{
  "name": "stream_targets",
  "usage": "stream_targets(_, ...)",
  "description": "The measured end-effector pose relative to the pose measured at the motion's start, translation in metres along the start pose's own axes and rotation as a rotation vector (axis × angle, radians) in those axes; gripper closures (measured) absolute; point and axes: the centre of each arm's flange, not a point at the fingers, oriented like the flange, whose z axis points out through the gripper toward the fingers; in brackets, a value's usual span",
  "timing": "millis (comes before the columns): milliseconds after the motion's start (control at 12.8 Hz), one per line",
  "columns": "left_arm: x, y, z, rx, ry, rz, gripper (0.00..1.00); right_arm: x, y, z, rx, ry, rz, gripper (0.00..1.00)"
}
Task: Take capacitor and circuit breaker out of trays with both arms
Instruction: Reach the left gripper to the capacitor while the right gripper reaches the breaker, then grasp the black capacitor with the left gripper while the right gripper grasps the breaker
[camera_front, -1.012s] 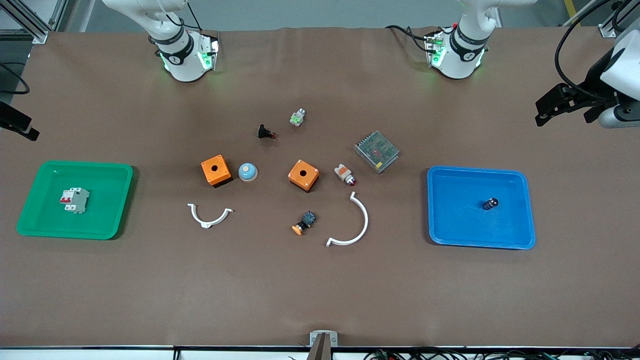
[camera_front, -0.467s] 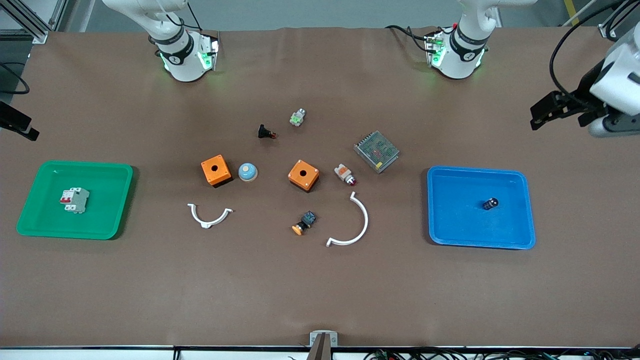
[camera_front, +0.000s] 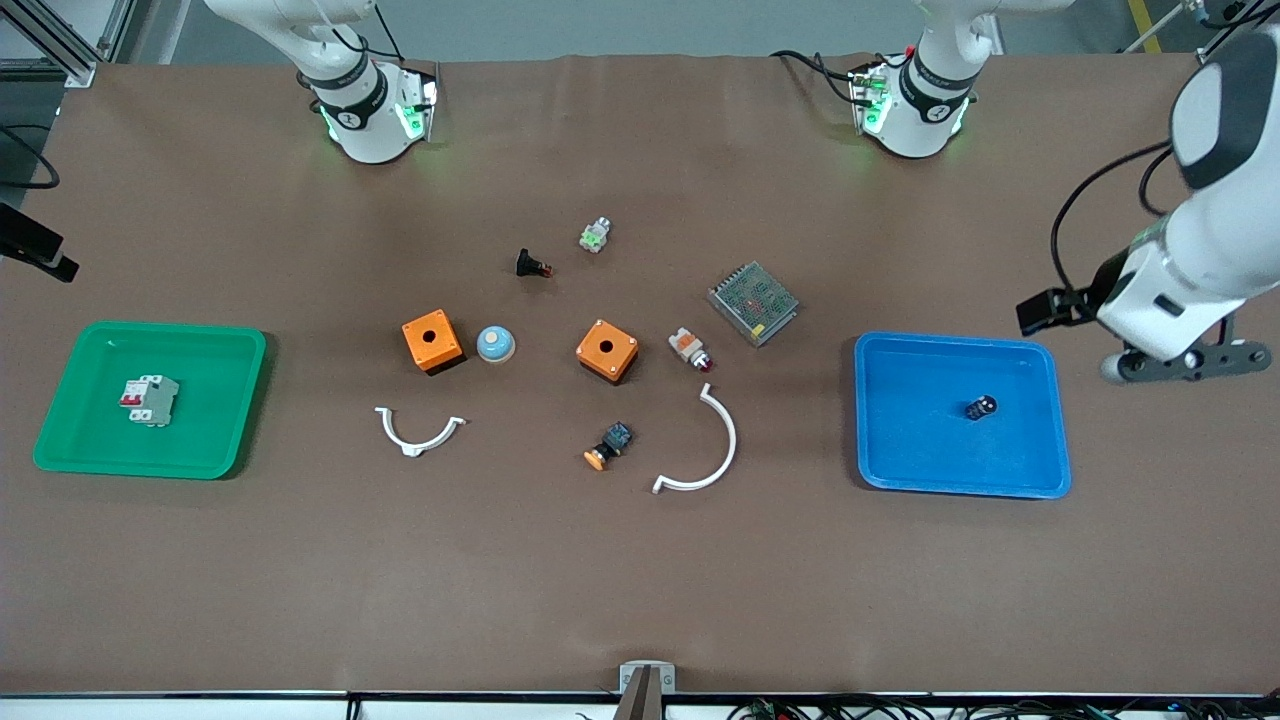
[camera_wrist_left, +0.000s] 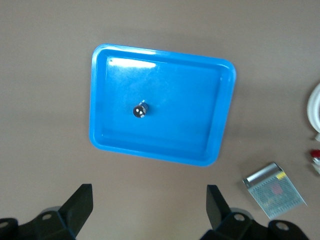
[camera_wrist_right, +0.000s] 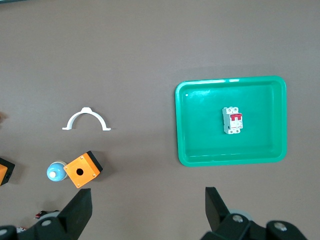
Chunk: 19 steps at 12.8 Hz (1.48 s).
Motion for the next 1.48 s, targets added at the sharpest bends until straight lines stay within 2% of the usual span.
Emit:
stream_targets(234, 0.01, -0.02, 0.074, -0.009, 0.005, -0.033, 0.0, 0.002, 0.0, 0.005, -0.001, -0.009, 0.0, 0.0)
stream_targets(467, 0.008, -0.029, 0.142, -0.024, 0.055, -0.041, 0.0, 0.009, 0.0, 0.017, -0.003, -0.03, 0.001, 0.0)
stream_targets(778, -0.002, -0.024, 0.206, -0.037, 0.096, -0.031, 0.0, 0.023, 0.005, 0.048, -0.009, -0.077, 0.012, 0.0)
stream_targets(1090, 0.003, -0.04, 0.263, -0.035, 0.133, 0.023, 0.0, 0.026, 0.011, 0.055, -0.011, -0.092, 0.024, 0.0)
stream_targets(1246, 0.008, -0.064, 0.29, -0.041, 0.148, 0.025, 0.0, 0.034, 0.012, 0.088, -0.021, -0.161, 0.024, 0.0)
stream_targets(1323, 0.009, -0.071, 0.3, -0.043, 0.147, 0.024, 0.0, 0.044, 0.01, 0.113, -0.053, -0.2, 0.014, 0.0)
stream_targets(1479, 0.009, -0.071, 0.311, -0.045, 0.139, 0.028, 0.04, 0.059, 0.004, 0.146, -0.11, -0.243, -0.01, 0.0)
